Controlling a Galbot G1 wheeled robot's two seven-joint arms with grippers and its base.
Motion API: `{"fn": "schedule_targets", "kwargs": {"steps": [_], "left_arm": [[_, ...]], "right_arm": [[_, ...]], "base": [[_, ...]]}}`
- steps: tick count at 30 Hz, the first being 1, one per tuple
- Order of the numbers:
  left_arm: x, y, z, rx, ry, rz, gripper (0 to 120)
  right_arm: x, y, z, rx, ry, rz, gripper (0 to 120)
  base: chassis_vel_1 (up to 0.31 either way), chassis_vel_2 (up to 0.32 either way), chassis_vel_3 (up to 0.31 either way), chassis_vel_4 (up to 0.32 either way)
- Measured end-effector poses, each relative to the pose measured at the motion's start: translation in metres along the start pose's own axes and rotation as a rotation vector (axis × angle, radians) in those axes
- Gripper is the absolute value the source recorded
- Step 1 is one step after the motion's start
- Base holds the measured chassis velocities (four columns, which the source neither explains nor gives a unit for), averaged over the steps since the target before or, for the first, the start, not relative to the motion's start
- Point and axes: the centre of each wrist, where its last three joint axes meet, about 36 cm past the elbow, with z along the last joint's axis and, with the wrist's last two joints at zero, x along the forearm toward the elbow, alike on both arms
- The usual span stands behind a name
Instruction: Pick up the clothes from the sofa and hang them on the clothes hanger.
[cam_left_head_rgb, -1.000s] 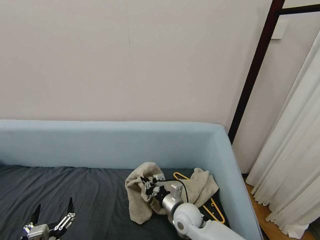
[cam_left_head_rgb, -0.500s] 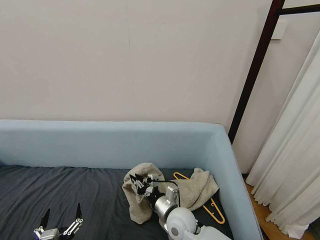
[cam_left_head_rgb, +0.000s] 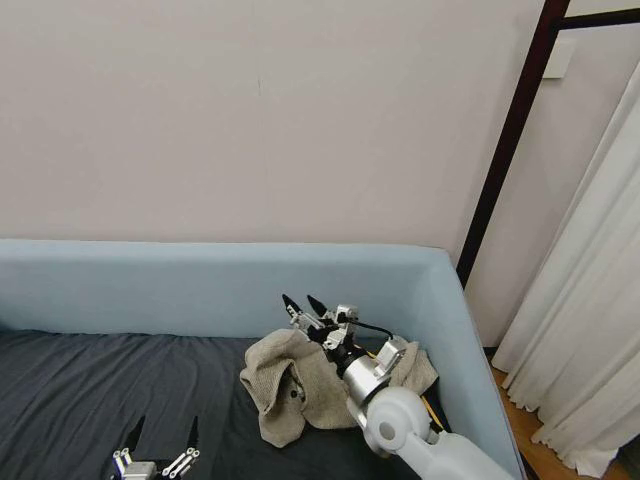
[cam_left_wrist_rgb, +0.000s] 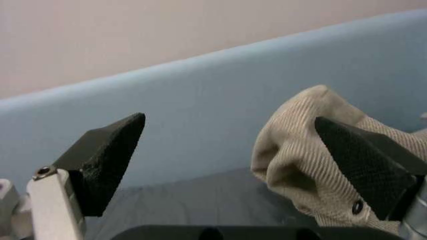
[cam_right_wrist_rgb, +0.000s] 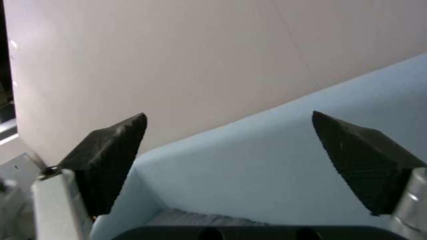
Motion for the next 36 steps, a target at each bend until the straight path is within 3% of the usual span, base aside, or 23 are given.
{"fn": "schedule_targets", "kwargs": {"steps": [5,9,17,20,21,28,31,36], "left_arm": [[-0.018,0.031,0.021,-0.113,0.015,0.202,100],[-0.024,0.042,0.045,-0.159,0.054,0.292,100],[-0.032,0.043,0.089,-0.177,0.105,0.349,100],[-0.035,0.032,0.111,-0.135,0.122,0.345,100],[-0.034,0.018,0.120,-0.083,0.134,0.330,100],[-0.037,-0.018,0.137,0.005,0.164,0.303,100],[-0.042,-0.037,0.141,0.040,0.206,0.237,100],[-0.046,-0.058,0.151,0.088,0.260,0.200,100]], "right_arm": [[0.014,-0.006,-0.002,-0.025,-0.023,0.048,100],[0.022,-0.011,0.001,-0.036,-0.025,0.077,100],[0.032,-0.016,0.006,-0.038,-0.016,0.105,100],[0.033,-0.020,0.010,-0.034,-0.002,0.114,100],[0.031,-0.021,0.013,-0.030,0.008,0.114,100],[0.020,-0.028,0.014,-0.005,0.028,0.111,100],[0.017,-0.029,0.013,-0.002,0.028,0.109,100],[0.017,-0.031,0.015,-0.001,0.034,0.113,100]], "base": [[0.000,0.000,0.000,0.000],[0.000,0.000,0.000,0.000],[0.000,0.000,0.000,0.000],[0.000,0.000,0.000,0.000],[0.000,0.000,0.000,0.000],[0.000,0.000,0.000,0.000],[0.000,0.000,0.000,0.000],[0.000,0.000,0.000,0.000]]}}
